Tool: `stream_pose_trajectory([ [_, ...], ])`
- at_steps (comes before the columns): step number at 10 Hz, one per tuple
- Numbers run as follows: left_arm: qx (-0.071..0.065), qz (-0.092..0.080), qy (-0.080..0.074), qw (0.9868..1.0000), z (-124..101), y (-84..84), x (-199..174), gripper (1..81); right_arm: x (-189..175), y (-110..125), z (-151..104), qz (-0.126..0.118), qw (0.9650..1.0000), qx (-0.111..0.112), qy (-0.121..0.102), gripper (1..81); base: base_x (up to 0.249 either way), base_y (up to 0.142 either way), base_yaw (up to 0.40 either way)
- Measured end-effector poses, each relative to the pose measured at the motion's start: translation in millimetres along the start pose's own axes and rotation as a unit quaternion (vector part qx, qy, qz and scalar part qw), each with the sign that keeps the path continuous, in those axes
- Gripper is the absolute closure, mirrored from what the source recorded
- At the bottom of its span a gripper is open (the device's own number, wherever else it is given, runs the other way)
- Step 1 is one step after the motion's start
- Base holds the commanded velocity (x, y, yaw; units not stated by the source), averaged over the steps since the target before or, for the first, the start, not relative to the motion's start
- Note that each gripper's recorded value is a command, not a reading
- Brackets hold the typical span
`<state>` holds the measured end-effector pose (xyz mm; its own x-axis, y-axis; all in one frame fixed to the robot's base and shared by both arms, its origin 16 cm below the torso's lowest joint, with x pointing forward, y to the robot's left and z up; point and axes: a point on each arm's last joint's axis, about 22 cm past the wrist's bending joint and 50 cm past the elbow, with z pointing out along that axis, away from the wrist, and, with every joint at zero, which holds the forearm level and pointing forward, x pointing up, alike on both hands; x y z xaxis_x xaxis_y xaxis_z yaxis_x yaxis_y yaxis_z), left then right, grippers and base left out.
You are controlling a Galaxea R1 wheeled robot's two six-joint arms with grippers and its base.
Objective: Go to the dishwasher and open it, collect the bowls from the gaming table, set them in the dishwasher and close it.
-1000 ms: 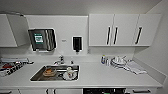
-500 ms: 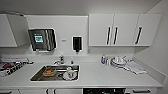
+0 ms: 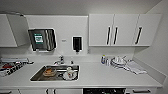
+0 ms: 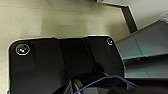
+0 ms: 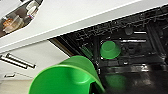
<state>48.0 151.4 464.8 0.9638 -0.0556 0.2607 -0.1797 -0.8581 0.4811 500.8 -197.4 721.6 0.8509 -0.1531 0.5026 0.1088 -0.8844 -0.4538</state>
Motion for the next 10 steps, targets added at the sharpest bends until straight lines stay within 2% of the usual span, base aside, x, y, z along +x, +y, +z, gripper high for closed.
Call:
stream_pose_trajectory([
  [2,0.0,0.0,0.0,1.0,0.1,0.3,-0.1,1.0,-0.6,-1.9,0.0,-0.001,1.0,0.002,-0.001,81.1,0.0,0.0,0.0],
  [3,0.0,0.0,0.0,1.0,0.2,0.3,0.0,1.0,-0.8,-3.7,0.2,0.001,1.0,0.005,-0.001,1.0,0.0,0.0,0.0],
  [10,0.0,0.0,0.0,1.0,0.3,0.6,-0.1,1.0,-10.6,0.6,-0.8,0.006,1.0,0.006,-0.004,1.0,0.0,0.0,0.0],
])
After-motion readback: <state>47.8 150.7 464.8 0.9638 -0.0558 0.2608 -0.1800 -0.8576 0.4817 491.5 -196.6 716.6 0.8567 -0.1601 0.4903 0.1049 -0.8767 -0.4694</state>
